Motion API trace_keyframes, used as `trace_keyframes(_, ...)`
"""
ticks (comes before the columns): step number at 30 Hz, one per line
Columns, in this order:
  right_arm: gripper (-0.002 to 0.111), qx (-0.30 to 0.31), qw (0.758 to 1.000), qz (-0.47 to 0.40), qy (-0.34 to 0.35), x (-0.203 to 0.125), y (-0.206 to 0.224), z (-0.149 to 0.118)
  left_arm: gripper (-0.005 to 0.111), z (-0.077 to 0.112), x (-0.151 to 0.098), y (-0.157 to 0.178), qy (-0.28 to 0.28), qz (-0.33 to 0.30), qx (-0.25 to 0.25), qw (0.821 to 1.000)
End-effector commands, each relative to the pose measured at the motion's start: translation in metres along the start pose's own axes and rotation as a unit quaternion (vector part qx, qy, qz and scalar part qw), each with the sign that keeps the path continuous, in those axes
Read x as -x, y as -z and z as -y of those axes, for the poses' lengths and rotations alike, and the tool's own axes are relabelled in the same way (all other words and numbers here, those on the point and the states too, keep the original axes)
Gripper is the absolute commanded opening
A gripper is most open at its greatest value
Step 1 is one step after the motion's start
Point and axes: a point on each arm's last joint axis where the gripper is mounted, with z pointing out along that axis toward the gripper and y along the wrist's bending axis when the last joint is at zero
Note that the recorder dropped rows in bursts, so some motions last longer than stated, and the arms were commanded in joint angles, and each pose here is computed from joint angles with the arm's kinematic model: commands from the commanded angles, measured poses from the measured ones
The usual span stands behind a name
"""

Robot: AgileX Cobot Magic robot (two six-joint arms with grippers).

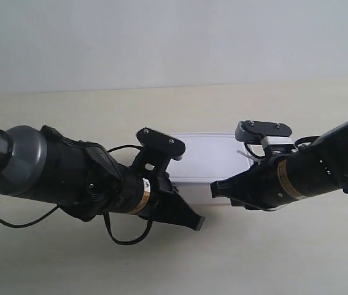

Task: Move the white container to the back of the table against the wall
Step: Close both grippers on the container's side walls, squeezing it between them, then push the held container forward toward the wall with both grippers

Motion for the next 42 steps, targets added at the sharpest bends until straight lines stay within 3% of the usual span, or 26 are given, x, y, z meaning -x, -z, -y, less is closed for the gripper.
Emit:
trace_keyframes(1,0.0,-0.016,1.0,0.011,0.017,0.008,-0.006,0.002,0.0,-0.003,0.007,-0.008,0.002,0.007,0.006,1.0)
trace_keyframes(17,0.0,-0.018,0.999,0.038,0.034,0.044,-0.033,-0.003,0.0,-0.036,0.04,-0.018,0.037,0.046,0.029,0.998)
trace_keyframes(33,0.0,-0.057,0.994,0.073,0.051,0.073,-0.057,0.002,0.0,-0.064,0.055,-0.053,0.026,0.053,0.046,0.997)
trace_keyframes(42,0.0,-0.054,0.992,0.098,0.053,0.094,-0.065,-0.001,0.0,-0.067,0.066,-0.062,0.003,0.067,0.049,0.997)
